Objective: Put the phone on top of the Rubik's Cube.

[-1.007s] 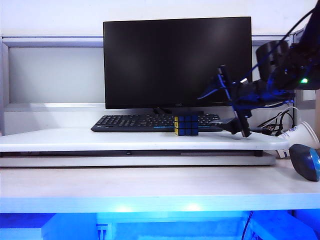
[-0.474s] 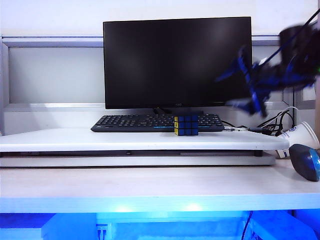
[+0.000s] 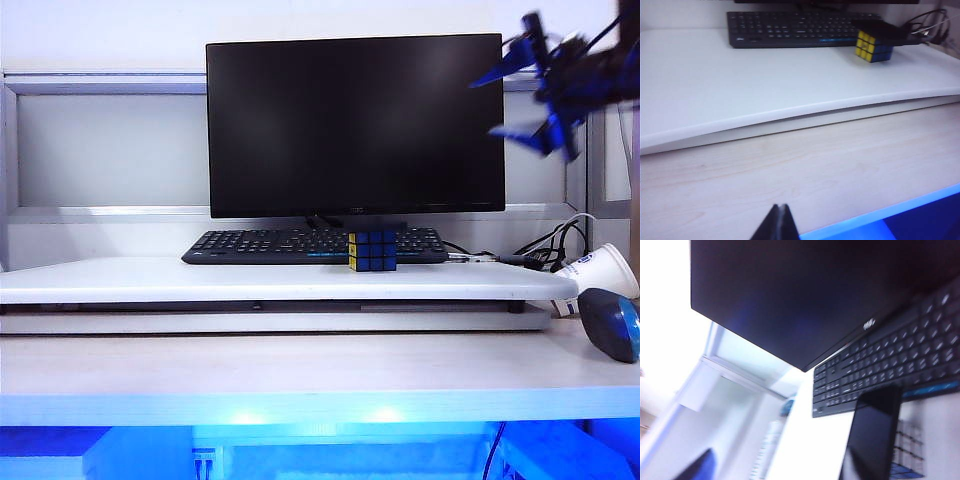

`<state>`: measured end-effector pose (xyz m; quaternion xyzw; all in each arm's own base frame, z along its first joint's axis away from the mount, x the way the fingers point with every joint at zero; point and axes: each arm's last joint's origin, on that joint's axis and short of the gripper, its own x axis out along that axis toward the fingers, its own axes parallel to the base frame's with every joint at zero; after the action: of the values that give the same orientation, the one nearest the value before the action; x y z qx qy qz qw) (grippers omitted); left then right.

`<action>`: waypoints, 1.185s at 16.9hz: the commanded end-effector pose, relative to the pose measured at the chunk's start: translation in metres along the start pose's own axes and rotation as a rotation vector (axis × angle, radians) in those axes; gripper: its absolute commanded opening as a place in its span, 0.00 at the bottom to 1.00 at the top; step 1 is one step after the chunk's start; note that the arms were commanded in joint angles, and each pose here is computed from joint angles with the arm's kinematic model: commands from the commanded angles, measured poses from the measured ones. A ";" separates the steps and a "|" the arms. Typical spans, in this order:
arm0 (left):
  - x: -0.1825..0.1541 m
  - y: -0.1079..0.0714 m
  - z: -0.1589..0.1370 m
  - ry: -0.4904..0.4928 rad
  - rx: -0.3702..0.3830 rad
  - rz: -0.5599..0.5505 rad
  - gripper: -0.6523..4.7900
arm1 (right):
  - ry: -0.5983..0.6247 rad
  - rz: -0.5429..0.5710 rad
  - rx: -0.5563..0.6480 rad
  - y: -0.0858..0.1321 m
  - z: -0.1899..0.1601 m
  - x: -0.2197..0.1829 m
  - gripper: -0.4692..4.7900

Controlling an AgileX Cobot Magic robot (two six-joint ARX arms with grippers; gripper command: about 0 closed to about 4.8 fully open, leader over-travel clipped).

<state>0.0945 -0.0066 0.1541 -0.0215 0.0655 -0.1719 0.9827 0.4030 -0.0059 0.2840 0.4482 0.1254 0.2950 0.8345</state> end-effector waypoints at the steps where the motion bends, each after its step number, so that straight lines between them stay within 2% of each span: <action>1: 0.000 0.001 -0.001 0.009 0.003 0.044 0.11 | 0.068 -0.071 -0.139 0.022 0.002 -0.015 0.70; 3: 0.000 0.003 -0.001 0.013 0.002 0.099 0.11 | 0.113 -0.154 -0.221 0.036 -0.002 -0.027 0.52; 6: -0.001 0.007 -0.003 0.026 -0.002 0.241 0.11 | 0.098 -0.268 -0.358 0.060 -0.012 -0.055 0.46; 8: -0.001 0.009 -0.004 0.033 -0.003 0.310 0.11 | 0.068 -0.324 -0.443 0.074 -0.022 -0.076 0.31; 10: -0.002 0.009 -0.004 0.034 -0.003 0.315 0.11 | 0.035 -0.357 -0.495 0.084 -0.035 -0.096 0.20; 11: -0.002 0.009 -0.004 0.034 -0.003 0.315 0.11 | 0.016 -0.370 -0.526 0.089 -0.046 -0.112 0.08; 17: -0.002 0.009 -0.004 0.034 -0.003 0.315 0.11 | -0.065 -0.447 -0.606 0.094 -0.090 -0.162 0.07; 20: -0.002 0.009 -0.004 0.034 -0.003 0.315 0.11 | -0.124 -0.556 -0.685 0.096 -0.112 -0.190 0.07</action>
<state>0.0958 0.0022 0.1513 -0.0115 0.0795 -0.0181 0.9966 0.1709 -0.0037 0.2893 0.1348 0.0902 0.0810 0.9834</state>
